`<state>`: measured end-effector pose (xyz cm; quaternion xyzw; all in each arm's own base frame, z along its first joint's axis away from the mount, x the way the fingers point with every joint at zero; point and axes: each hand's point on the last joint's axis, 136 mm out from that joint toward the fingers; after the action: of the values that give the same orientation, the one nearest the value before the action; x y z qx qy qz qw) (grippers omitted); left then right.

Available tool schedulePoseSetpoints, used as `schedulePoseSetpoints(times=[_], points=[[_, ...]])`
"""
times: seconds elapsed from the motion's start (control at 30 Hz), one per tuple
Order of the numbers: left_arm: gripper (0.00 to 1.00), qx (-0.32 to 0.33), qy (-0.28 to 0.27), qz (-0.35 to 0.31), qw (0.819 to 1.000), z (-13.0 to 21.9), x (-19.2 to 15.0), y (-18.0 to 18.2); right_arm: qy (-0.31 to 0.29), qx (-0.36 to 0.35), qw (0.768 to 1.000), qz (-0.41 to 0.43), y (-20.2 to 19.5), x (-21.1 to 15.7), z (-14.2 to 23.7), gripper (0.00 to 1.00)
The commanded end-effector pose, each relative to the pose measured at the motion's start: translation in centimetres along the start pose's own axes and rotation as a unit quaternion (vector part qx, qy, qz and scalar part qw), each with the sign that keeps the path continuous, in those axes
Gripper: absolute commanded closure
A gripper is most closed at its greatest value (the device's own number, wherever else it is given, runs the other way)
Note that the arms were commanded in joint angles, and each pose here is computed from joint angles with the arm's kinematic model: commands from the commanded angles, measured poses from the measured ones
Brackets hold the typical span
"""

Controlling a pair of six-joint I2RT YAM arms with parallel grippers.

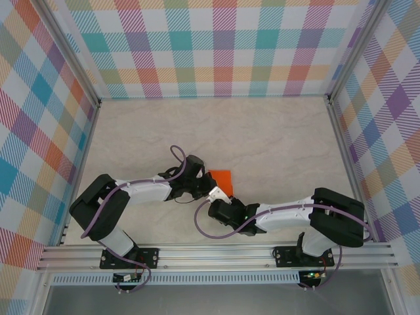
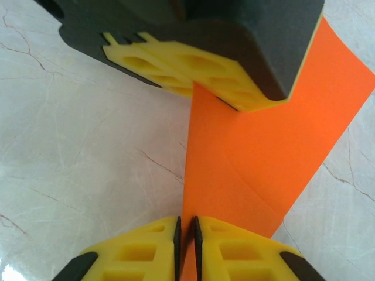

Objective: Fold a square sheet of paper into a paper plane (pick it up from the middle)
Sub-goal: Fold the wing for the fifth time at the center of the table.

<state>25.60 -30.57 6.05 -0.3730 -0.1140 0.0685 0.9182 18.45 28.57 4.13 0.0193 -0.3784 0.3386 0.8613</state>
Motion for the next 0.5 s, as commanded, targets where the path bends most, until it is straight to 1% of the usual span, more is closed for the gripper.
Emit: schedulePoseSetpoints(times=[0.0, 0.13, 0.23, 0.3, 0.37, 0.47], points=[[0.97, -0.002, -0.005, -0.008, 1.0, 0.53, 0.71, -0.62, -0.008, -0.01, 1.0, -0.009, -0.08, 0.73, 0.06, 0.88], [0.96, -0.003, -0.006, -0.009, 1.0, 0.59, 0.72, -0.63, -0.005, -0.011, 1.0, -0.015, -0.13, 0.47, 0.03, 0.95], [0.94, -0.001, -0.008, -0.008, 1.0, 0.71, 0.77, -0.55, -0.004, -0.012, 1.0, -0.023, -0.26, 0.31, 0.07, 0.97], [0.92, 0.003, -0.009, -0.009, 1.0, 0.81, 0.72, -0.43, -0.006, -0.011, 0.999, -0.029, -0.26, 0.38, 0.15, 0.98], [0.88, 0.007, -0.01, -0.011, 1.0, 0.92, 0.7, -0.25, -0.008, -0.007, 0.999, -0.033, -0.22, 0.49, 0.22, 1.0], [0.85, 0.011, -0.017, -0.011, 1.0, 1.28, 0.77, -0.05, -0.009, 0.003, 0.999, -0.039, -0.03, 0.53, 0.31, 1.0]])
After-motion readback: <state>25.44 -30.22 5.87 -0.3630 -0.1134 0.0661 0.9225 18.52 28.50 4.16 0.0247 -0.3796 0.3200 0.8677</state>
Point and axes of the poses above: each hand's point on the last joint's axis, 136 mm out from that joint toward the fingers, its own z axis back along the fingers, its own y axis along the line the jaws close on, x = y × z, and after that the axes turned 5 degrees about -z, right-handed
